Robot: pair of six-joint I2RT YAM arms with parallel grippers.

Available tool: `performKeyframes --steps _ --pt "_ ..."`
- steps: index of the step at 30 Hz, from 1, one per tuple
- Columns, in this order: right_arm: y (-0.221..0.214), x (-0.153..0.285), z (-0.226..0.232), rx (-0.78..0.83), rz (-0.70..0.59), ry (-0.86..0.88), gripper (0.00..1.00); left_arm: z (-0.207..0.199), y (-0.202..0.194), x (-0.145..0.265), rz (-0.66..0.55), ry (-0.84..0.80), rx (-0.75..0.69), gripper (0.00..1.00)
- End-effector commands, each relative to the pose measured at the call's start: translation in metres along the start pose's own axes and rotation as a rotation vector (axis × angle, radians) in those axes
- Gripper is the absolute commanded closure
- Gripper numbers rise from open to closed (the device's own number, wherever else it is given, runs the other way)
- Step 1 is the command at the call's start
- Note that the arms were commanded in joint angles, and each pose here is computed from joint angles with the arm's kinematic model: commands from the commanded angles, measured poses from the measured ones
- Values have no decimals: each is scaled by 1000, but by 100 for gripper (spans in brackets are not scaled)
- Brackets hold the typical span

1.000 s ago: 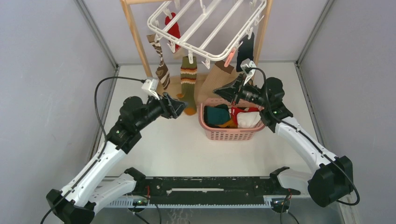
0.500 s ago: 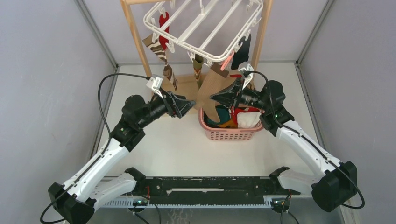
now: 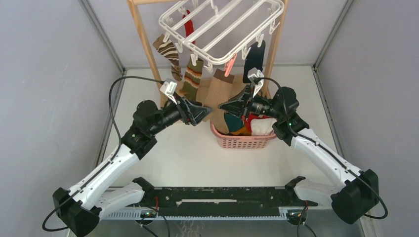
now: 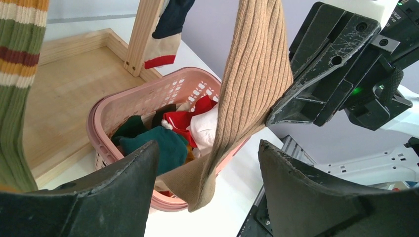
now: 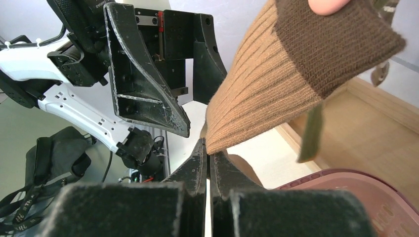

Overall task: Remove the socks clipped to the hanger
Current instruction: Remove the sock from the hanger.

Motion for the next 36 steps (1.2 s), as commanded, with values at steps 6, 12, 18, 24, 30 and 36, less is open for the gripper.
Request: performKeyframes --steps 6,12,18,24,30,36 --pt "22 -4 8 27 -81 -4 100 -21 14 -10 -39 -100 -9 28" --pt "28 -5 4 11 -125 -55 100 -21 7 -17 -21 -112 11 31" --pt "33 -6 -5 -8 -142 -120 100 -19 4 -23 -20 -113 23 31" --pt "33 -8 -12 -30 -154 -152 100 -17 3 -31 -22 -115 35 40" --pt "27 -9 -19 -52 -142 -195 100 -15 1 -42 0 -119 64 71" --pt "24 -9 -23 -59 -130 -222 100 -7 0 -50 30 -51 103 79"
Point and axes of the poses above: each gripper's point midway between its finger pads, its own x axis back along the fingers, its own z axis along the line the jaws close on, y = z × x, the point moved 7 cm from there along x, back along the fingers, and after that the axes turned 3 degrees about -x, right-handed, at the moved point
